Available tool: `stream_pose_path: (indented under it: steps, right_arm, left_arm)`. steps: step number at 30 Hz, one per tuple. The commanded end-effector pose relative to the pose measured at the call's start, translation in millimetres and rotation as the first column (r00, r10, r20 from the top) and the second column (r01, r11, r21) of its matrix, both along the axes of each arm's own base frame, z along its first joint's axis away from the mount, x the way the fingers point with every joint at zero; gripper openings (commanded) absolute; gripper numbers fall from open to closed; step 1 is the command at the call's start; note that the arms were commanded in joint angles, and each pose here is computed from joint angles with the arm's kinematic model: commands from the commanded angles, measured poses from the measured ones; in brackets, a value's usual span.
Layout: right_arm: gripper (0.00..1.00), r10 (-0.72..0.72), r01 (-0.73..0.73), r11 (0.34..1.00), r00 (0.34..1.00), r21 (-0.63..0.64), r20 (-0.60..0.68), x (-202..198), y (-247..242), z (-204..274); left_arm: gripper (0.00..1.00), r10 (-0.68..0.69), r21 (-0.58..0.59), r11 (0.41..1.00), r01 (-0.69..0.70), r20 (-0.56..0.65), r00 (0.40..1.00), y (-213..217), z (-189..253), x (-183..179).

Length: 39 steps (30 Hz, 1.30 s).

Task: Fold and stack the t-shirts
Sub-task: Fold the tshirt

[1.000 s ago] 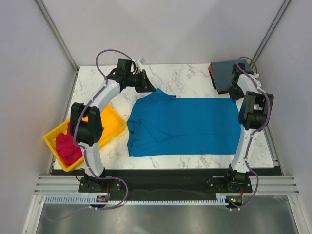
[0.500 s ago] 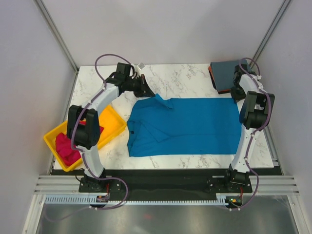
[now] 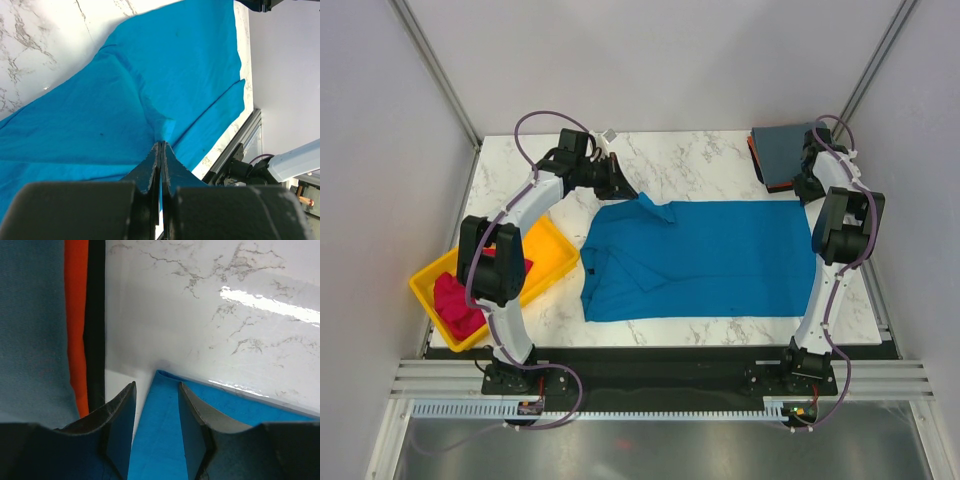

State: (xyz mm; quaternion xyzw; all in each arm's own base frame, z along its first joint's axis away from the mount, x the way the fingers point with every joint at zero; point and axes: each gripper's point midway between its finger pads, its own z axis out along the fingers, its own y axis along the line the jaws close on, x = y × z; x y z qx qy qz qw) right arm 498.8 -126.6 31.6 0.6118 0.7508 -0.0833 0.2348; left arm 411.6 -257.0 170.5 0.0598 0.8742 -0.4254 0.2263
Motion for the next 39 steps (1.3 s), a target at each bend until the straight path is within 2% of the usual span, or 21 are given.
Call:
stream_pose_path:
  steps: [1,16,18,19,22,25,30,33,34,35,39]
  right_arm:
    - [0.47,-0.017,0.017,0.999,1.0,-0.027,0.025,3.5,-6.8,8.4]
    - [0.45,-0.019,0.017,0.999,0.999,-0.051,-0.045,-3.7,-15.5,-20.3]
    - [0.38,-0.005,0.003,0.999,0.999,-0.054,-0.047,-2.8,-15.8,-19.7]
    - [0.29,-0.001,-0.002,0.999,0.999,-0.054,-0.048,-2.5,-15.6,-19.7]
    - [0.11,0.008,-0.011,0.998,0.999,-0.063,-0.038,-1.4,-17.5,-12.6]
    - [0.0,0.021,-0.023,0.996,0.999,-0.08,-0.029,-1.1,-19.5,-1.8]
    - [0.0,0.065,-0.065,0.993,0.998,-0.101,-0.002,-0.8,-21.3,17.4]
    - [0.0,0.218,-0.217,0.975,0.976,-0.041,0.017,2.2,-2.5,11.3]
    - [0.0,0.253,-0.249,0.967,0.965,-0.057,0.075,12.7,-0.8,21.2]
    - [0.0,0.287,-0.283,0.957,0.955,-0.062,0.073,11.1,1.2,21.9]
    - [0.0,0.312,-0.305,0.947,0.949,-0.097,0.056,-4.2,-1.5,29.1]
  left_arm:
    - [0.02,-0.029,-0.024,0.999,0.03,0.063,0.998,-2.8,20.2,-3.0]
    - [0.02,-0.025,-0.03,0.999,0.026,0.048,0.999,-3.2,19.1,-4.3]
    - [0.02,-0.025,-0.032,0.999,0.026,0.049,0.998,-3.2,21.1,-5.1]
    - [0.02,-0.023,-0.033,0.999,0.025,0.049,0.999,-3.2,21.5,-5.3]
    - [0.02,-0.012,-0.036,0.999,0.014,0.05,0.999,-2.1,26.2,-4.9]
    - [0.02,0.008,-0.032,0.999,-0.007,0.043,0.999,-0.1,31.8,-4.1]
    - [0.02,0.054,0.019,0.998,-0.055,0.017,0.998,9.5,31.9,-4.9]
    - [0.02,0.061,0.033,0.998,-0.061,0.01,0.998,13.4,32.1,-11.9]
    - [0.02,0.06,0.036,0.998,-0.06,0.003,0.998,14.5,31.8,-15.3]
    - [0.02,0.059,0.036,0.998,-0.06,0.012,0.998,15.8,36.6,-18.8]
    - [0.02,0.072,0.061,0.996,-0.072,0.006,0.997,23.2,38.5,-29.3]
